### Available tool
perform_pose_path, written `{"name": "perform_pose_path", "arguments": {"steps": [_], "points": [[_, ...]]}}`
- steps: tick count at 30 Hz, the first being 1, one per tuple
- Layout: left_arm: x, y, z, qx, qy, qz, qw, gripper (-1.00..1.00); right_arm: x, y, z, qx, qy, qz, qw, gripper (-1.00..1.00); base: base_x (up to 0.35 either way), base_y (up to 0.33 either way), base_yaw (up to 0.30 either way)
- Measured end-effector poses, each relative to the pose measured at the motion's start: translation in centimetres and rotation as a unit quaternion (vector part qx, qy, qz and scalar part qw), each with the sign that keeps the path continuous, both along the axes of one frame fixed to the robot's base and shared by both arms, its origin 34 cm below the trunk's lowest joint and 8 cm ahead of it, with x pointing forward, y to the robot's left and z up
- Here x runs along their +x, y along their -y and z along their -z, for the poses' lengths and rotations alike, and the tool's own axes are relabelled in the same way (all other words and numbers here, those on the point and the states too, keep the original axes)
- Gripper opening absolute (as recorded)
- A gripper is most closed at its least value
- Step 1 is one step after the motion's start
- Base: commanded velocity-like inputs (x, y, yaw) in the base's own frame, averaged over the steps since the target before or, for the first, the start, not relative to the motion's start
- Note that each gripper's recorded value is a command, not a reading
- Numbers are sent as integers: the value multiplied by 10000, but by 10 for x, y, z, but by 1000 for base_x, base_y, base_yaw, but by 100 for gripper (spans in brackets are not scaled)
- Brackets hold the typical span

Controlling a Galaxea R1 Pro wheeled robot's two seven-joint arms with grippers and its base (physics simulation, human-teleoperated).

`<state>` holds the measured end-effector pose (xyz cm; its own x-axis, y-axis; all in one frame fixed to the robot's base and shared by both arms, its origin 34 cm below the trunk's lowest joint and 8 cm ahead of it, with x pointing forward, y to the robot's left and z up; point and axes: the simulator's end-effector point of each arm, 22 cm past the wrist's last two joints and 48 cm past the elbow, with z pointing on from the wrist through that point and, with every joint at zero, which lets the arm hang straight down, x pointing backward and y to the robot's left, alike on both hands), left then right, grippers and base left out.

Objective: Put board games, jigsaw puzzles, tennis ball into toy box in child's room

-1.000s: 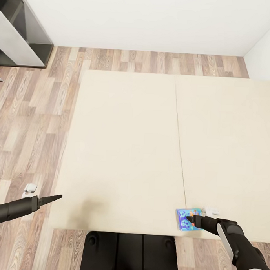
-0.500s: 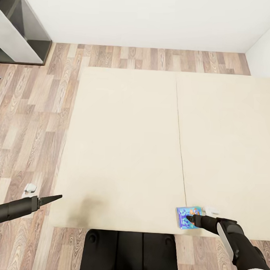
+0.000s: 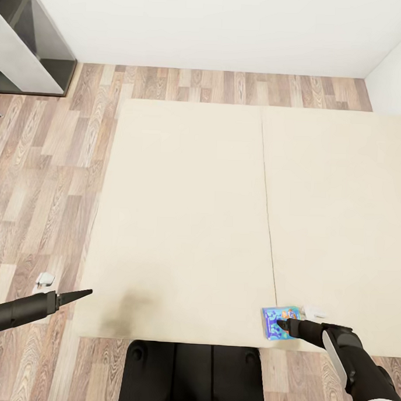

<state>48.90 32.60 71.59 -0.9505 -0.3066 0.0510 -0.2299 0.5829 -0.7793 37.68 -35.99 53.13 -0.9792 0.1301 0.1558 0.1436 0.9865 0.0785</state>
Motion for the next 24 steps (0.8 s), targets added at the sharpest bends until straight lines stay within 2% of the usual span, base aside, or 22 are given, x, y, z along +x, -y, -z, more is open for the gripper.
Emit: {"name": "perform_pose_path", "arguments": {"steps": [9,24], "points": [[0,0,0,-2,0,0,10000,100,0,0,0,8,5,-20,10000,100,0,0,0],[0,0,0,-1,-2,3,10000,100,9,-19,-1,415,97,65,9991,100,0,0,0]]}}
